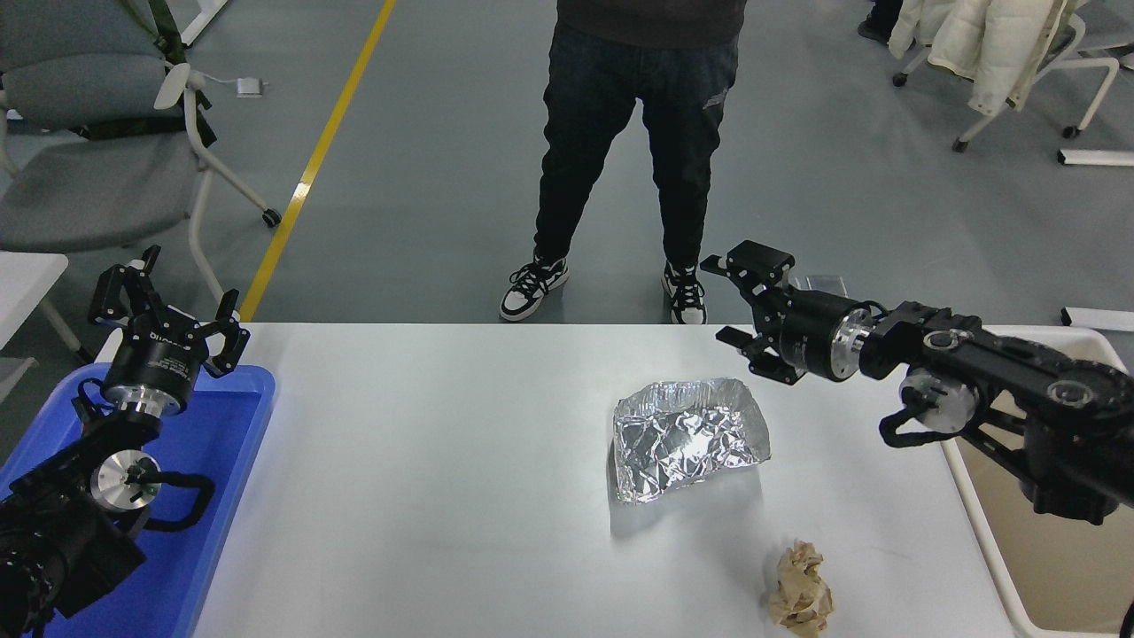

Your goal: Clean the table surface

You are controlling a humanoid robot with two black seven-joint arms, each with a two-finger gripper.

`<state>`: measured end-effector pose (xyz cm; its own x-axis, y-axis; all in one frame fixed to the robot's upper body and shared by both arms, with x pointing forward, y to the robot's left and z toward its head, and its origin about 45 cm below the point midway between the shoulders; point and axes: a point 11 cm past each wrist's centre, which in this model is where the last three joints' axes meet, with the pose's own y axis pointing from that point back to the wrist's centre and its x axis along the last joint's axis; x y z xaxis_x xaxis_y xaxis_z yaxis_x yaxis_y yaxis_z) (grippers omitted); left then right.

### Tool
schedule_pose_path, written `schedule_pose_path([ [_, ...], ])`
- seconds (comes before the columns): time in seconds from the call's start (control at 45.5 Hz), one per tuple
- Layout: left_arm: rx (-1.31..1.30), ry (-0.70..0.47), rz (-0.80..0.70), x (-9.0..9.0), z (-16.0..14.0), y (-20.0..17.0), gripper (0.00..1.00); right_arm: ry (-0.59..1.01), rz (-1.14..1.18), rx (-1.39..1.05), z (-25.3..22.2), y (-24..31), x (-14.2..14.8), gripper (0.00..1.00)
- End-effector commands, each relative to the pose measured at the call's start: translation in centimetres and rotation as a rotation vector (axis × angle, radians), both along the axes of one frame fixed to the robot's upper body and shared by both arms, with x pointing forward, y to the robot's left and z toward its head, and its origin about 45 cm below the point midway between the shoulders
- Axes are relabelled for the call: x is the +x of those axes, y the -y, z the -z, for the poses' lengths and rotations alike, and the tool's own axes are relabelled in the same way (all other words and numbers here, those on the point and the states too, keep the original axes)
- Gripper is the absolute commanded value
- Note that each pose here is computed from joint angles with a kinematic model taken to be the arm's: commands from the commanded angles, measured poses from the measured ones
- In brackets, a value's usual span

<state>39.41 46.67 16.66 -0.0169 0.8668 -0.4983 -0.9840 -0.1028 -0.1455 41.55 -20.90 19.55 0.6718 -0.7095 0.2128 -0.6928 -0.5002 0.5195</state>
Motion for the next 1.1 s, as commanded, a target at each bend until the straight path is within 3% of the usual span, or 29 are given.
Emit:
schedule_pose_path([
  [0.0, -0.001, 0.001, 0.001, 0.0, 0.0, 0.0, 1.00, 0.029, -0.135, -0.249, 1.9, -0.4, -0.9, 1.00],
  [0.132, 0.000, 0.000, 0.000, 0.0, 0.0, 0.0, 1.00, 0.137, -0.277, -0.525, 3.1, 1.0, -1.3, 1.00],
  [0.484, -0.001, 0.001, 0.001, 0.0, 0.0, 0.0, 1.00, 0.216, -0.369, -0.820, 5.9, 4.3, -0.8, 1.00],
  [0.857, -0.001, 0.002, 0.002, 0.0, 0.0, 0.0, 1.00, 0.315, -0.421, -0.869, 10.9, 1.5, -1.6, 1.00],
  [1.077, -0.002, 0.002, 0.004, 0.0, 0.0, 0.0, 1.00, 0.303, -0.389, -0.900, 12.2, 3.2, -1.9, 1.00],
])
